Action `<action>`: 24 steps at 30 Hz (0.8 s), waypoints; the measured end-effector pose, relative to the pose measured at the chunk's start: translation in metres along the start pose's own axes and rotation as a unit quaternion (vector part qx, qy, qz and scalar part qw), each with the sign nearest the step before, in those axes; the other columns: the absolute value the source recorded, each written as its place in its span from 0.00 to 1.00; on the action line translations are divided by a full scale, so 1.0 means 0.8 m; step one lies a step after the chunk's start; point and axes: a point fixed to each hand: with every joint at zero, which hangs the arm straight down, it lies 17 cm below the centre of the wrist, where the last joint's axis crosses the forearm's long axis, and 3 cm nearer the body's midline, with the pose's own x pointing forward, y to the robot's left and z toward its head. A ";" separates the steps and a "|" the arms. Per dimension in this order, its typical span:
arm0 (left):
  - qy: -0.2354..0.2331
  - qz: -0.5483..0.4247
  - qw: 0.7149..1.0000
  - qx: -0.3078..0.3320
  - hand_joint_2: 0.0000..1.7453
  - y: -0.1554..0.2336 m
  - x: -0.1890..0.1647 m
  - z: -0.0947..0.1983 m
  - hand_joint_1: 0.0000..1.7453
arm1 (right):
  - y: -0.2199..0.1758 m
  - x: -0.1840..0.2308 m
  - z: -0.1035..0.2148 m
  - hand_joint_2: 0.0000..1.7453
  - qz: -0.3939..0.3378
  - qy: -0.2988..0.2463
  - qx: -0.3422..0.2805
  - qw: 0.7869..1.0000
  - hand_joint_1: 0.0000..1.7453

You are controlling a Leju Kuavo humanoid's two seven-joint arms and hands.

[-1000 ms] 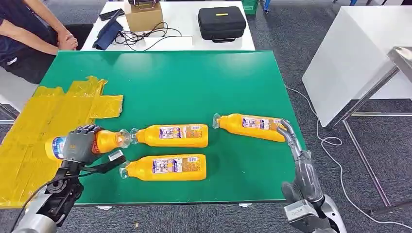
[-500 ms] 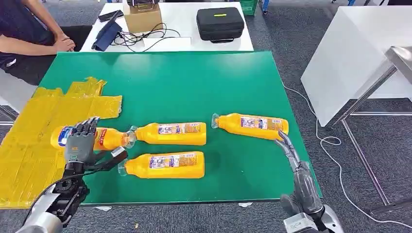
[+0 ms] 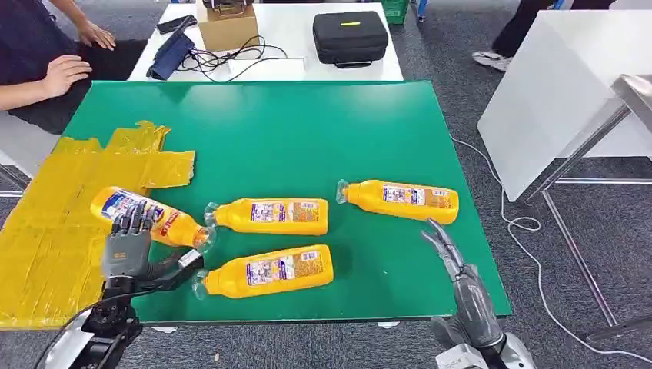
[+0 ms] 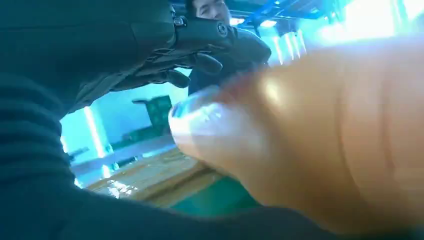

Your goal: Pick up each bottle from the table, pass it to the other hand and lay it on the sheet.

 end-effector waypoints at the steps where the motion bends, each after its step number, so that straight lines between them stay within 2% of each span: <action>1: 0.004 0.028 1.000 0.011 0.00 0.009 -0.005 0.000 0.00 | 0.001 0.000 -0.001 0.00 -0.002 0.002 -0.001 1.000 0.00; 6: 0.043 0.200 0.976 0.077 0.00 0.066 -0.053 -0.014 0.00 | -0.009 -0.001 -0.017 0.00 -0.003 0.003 -0.014 1.000 0.00; 9: 0.050 0.202 0.973 0.102 0.00 0.089 -0.075 -0.018 0.00 | -0.013 -0.001 -0.021 0.00 -0.002 0.001 -0.020 1.000 0.00; 13: 0.052 0.214 0.968 0.121 0.00 0.104 -0.082 -0.017 0.00 | -0.014 0.000 -0.023 0.00 -0.004 0.001 -0.022 1.000 0.00; 16: 0.057 0.303 0.934 0.180 0.00 0.134 -0.100 -0.014 0.00 | -0.017 -0.001 -0.025 0.00 -0.011 0.000 -0.027 1.000 0.00; 19: 0.050 0.401 0.881 0.244 0.00 0.160 -0.131 -0.013 0.00 | -0.025 -0.006 -0.026 0.00 -0.013 -0.001 -0.035 0.999 0.00; 21: 0.061 0.452 0.852 0.257 0.00 0.166 -0.149 -0.010 0.00 | -0.028 -0.011 -0.024 0.00 -0.008 -0.001 -0.038 0.999 0.00; 22: 0.066 0.472 0.840 0.259 0.00 0.168 -0.154 -0.008 0.00 | -0.028 -0.012 -0.022 1.00 -0.004 0.000 -0.038 0.999 0.00; 24: 0.069 0.546 0.795 0.255 0.00 0.175 -0.156 -0.009 0.00 | -0.025 -0.019 -0.018 1.00 0.013 0.004 -0.028 1.000 0.00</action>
